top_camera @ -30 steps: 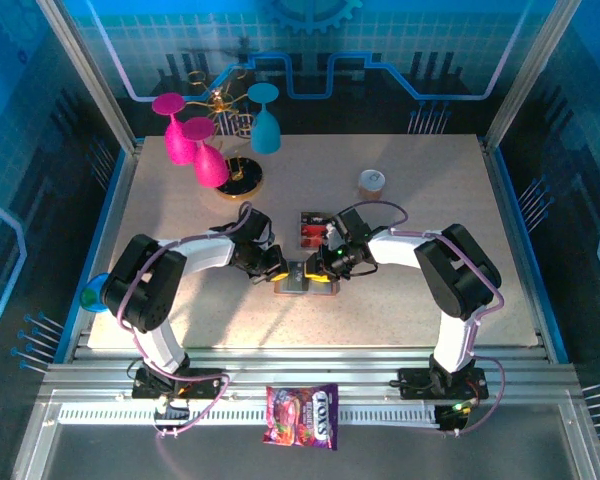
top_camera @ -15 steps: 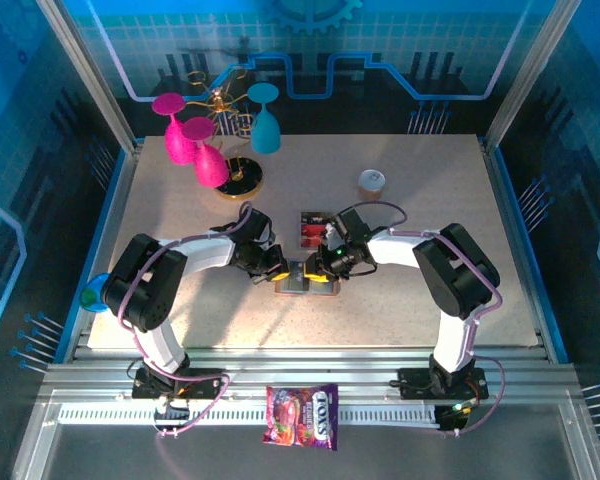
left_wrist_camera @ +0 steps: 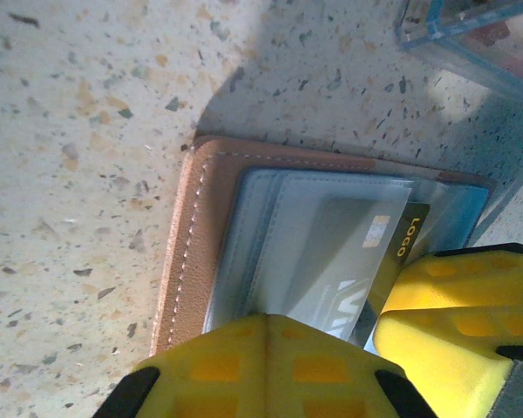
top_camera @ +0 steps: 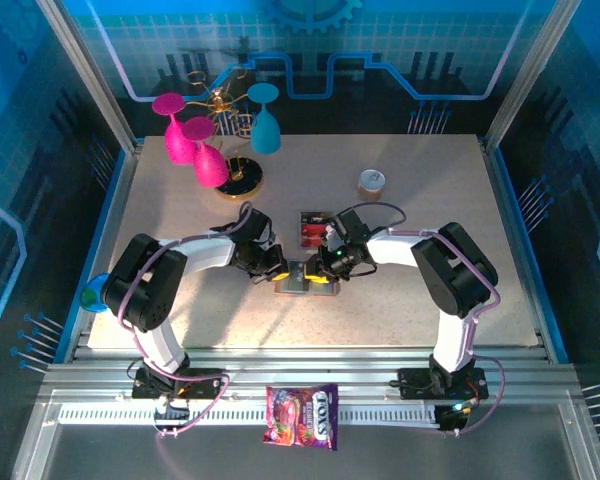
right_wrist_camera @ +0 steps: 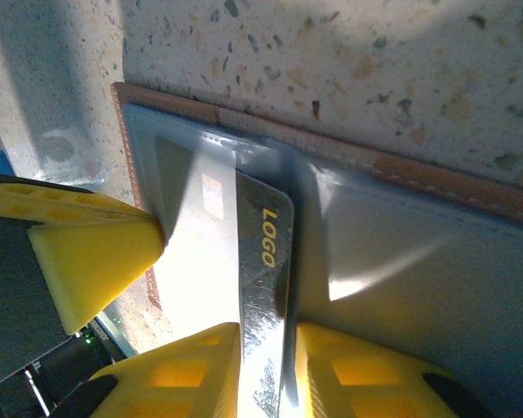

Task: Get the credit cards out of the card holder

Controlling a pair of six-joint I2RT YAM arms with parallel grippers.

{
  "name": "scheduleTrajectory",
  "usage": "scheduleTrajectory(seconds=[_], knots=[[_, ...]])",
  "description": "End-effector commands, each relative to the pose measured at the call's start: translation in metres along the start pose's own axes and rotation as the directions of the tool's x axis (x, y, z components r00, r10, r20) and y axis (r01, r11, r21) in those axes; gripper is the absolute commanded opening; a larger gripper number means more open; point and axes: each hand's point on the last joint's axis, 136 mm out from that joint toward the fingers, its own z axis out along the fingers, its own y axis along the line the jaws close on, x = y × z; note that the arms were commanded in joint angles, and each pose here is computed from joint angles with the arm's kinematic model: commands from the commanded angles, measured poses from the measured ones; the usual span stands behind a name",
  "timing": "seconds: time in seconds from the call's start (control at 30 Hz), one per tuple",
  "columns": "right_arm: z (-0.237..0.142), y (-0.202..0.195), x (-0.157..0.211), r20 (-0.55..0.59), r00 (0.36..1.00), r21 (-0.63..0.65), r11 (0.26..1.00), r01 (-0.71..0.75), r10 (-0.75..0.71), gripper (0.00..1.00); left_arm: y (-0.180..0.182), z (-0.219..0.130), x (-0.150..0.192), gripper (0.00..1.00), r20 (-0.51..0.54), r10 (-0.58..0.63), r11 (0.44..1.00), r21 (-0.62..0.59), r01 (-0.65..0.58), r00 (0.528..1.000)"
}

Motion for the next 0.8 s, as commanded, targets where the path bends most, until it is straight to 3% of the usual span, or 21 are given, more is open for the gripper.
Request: scheduleTrajectory(seconds=[0.0, 0.43, 0.77], knots=[[0.009, -0.004, 0.003, -0.016, 0.999, -0.022, 0.999, -0.037, 0.037, 0.24, 0.018, 0.01, 0.012, 0.06, -0.042, -0.028, 0.998, -0.051, 0.026, 0.999], [-0.001, -0.003, 0.001, 0.014, 0.999, -0.041, 0.998, -0.039, 0.039, 0.12, 0.021, 0.009, 0.013, 0.05, -0.038, -0.029, 0.998, -0.059, 0.026, 0.999], [-0.022, -0.017, 0.005, 0.023, 0.999, 0.018, 0.999, -0.03, 0.03, 0.09, 0.018, 0.007, 0.012, 0.05, -0.036, -0.022, 0.998, -0.057, 0.02, 0.999]])
